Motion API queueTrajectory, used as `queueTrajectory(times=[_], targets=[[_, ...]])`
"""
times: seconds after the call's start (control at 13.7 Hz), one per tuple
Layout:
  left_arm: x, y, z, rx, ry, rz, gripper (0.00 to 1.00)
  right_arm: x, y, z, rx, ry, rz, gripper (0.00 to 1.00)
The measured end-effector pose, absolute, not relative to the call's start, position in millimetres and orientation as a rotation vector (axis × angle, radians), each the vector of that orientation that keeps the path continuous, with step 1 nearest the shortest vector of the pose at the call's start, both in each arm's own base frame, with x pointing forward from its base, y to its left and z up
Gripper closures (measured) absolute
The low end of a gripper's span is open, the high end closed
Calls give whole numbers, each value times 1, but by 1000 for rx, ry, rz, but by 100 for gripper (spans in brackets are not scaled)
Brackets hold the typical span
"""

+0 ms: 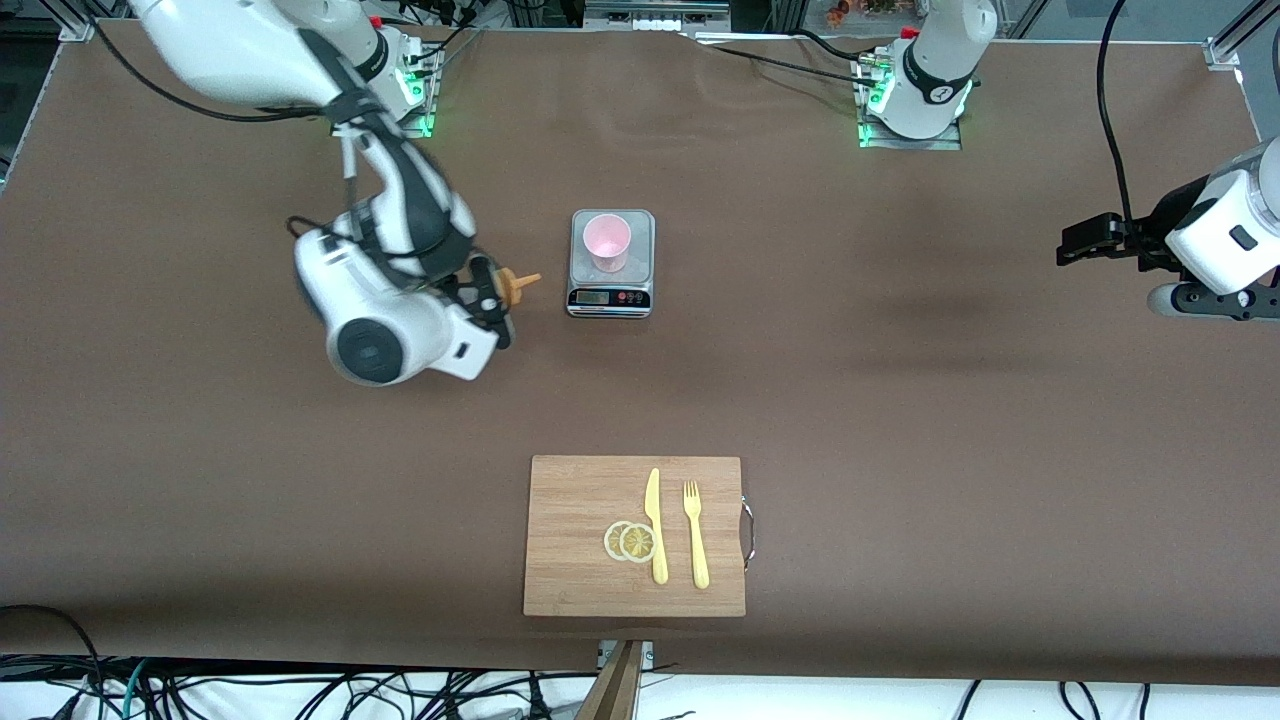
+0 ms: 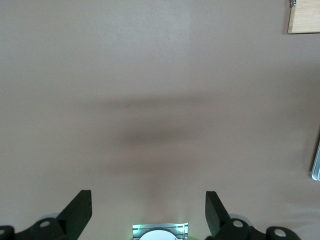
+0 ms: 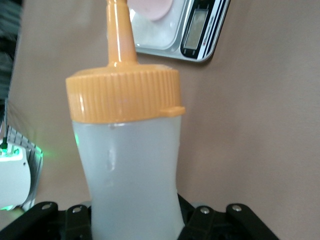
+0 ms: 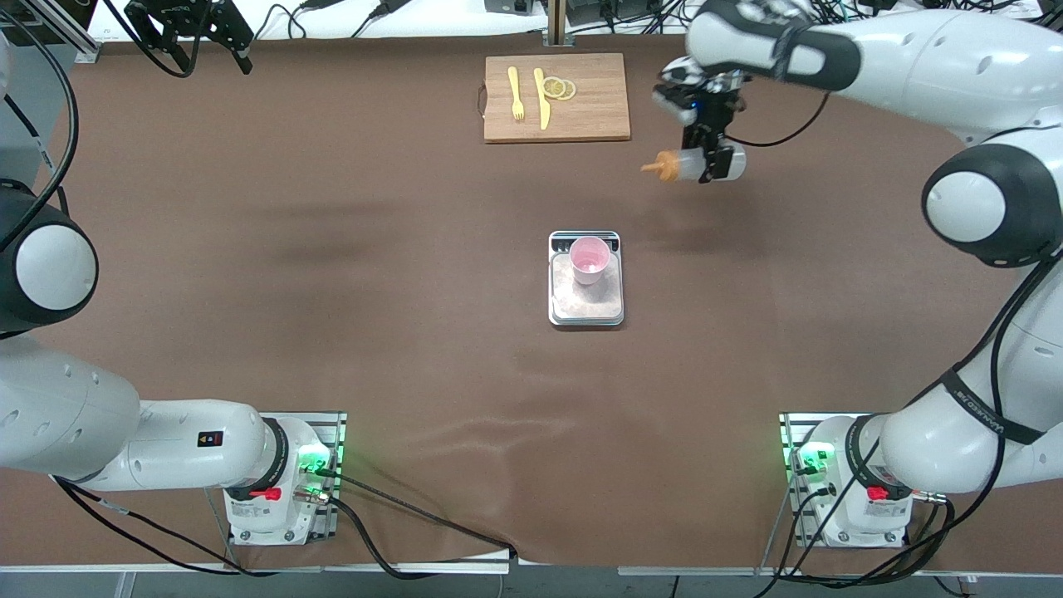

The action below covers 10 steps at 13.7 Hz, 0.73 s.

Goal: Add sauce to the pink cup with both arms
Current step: 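Carry the sauce bottle back to its spot with the right gripper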

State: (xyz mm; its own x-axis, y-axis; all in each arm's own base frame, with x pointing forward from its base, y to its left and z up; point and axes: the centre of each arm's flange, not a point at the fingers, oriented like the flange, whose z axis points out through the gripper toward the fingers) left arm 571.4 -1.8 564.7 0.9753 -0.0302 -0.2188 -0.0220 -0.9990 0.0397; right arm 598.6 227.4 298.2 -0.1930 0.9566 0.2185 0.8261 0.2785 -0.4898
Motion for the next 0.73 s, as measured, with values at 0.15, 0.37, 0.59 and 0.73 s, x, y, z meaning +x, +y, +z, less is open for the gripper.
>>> queueTrajectory(times=[0.15, 0.37, 0.59, 0.73], targets=[[571, -2, 565, 3085, -41, -342, 0, 618, 167, 296, -1538, -1974, 167, 68], [572, -2, 565, 3085, -42, -341, 0, 625, 67, 262, -1418, -1801, -148, 68], [572, -2, 565, 3086, -40, -340, 0, 604, -9, 196, -1282, -1600, -425, 68], [572, -2, 566, 3086, -41, -339, 0, 589, -43, 155, -1246, -1515, -528, 68]])
